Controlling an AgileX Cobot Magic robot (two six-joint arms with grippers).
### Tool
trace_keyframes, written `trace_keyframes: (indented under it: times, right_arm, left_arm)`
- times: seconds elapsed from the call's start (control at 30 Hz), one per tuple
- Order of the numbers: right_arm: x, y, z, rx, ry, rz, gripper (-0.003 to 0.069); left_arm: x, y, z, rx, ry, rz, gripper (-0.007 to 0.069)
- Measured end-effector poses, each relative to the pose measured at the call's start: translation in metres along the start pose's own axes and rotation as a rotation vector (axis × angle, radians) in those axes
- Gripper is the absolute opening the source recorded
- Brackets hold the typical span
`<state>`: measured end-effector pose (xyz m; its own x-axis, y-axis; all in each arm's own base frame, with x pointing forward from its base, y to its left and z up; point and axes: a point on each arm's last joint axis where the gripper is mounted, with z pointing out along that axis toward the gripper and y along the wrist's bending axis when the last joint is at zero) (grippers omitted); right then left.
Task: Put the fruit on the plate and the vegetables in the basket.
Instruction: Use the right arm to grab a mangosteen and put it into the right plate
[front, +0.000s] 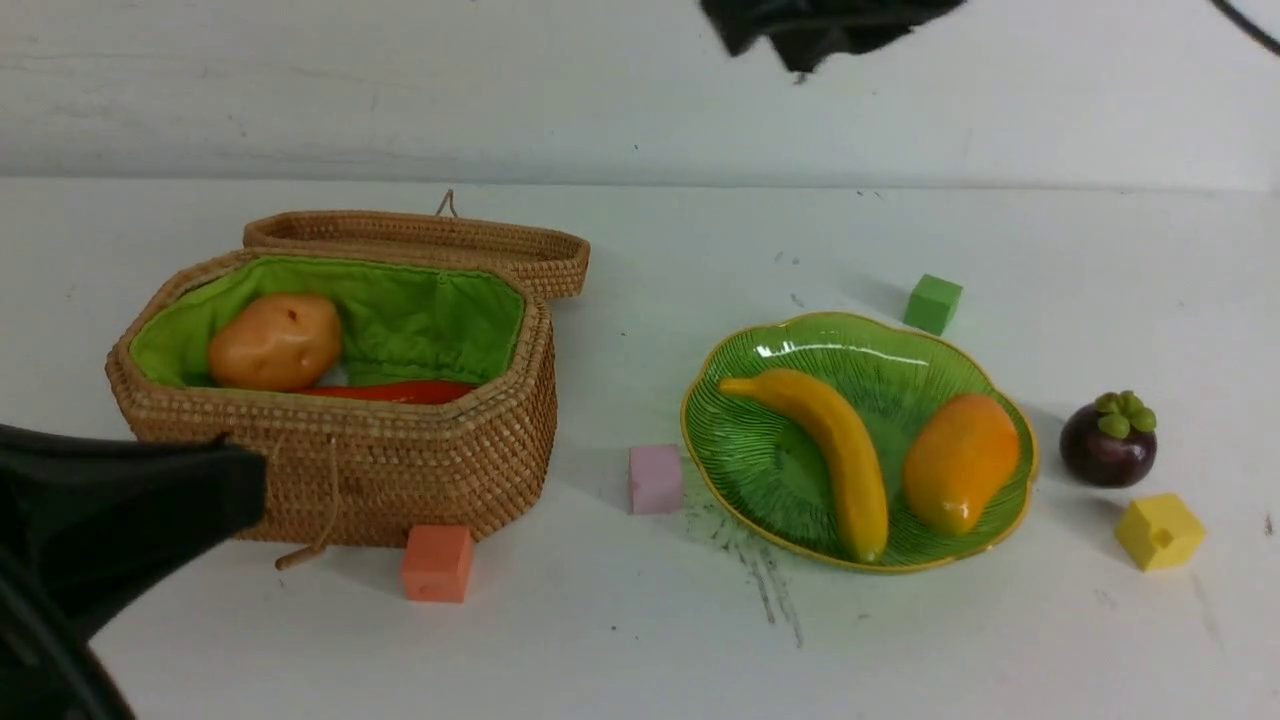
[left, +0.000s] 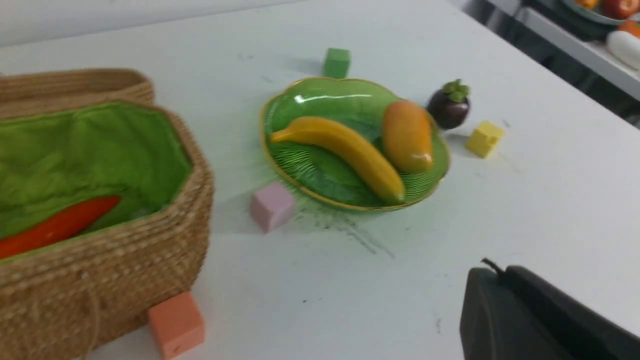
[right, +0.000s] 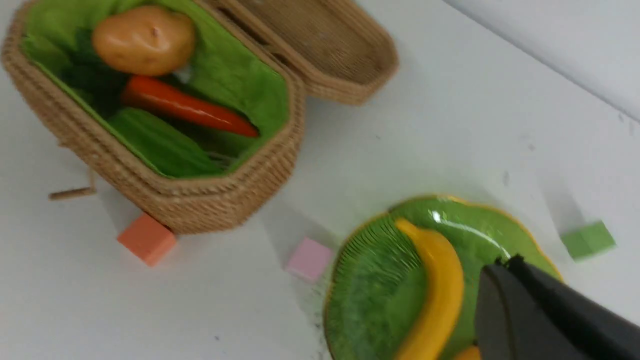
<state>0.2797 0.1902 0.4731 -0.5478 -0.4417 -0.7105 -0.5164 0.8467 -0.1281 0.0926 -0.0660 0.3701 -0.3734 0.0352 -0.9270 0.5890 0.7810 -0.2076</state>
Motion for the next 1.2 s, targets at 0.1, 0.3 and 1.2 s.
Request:
trace_keyframes:
  times: [0.1, 0.3, 1.2]
  right_arm:
    - [0.042, -0.05, 0.004, 0.117, 0.127, 0.135, -0.0007]
    - [0.138, -0.14, 0.061, 0.186, 0.402, 0.537, 0.0096]
    - [0.215, -0.231, 0.209, 0.2, 0.299, 0.824, 0.0645]
  left_arm:
    - [-0.002, -0.006, 0.0, 0.068, -0.02, 0.035, 0.0007]
    - [-0.003, -0.011, -0.001, 0.119, -0.033, 0.066, 0.0007]
    - [-0.003, -0.011, -0.001, 0.122, -0.036, 0.087, 0.0006]
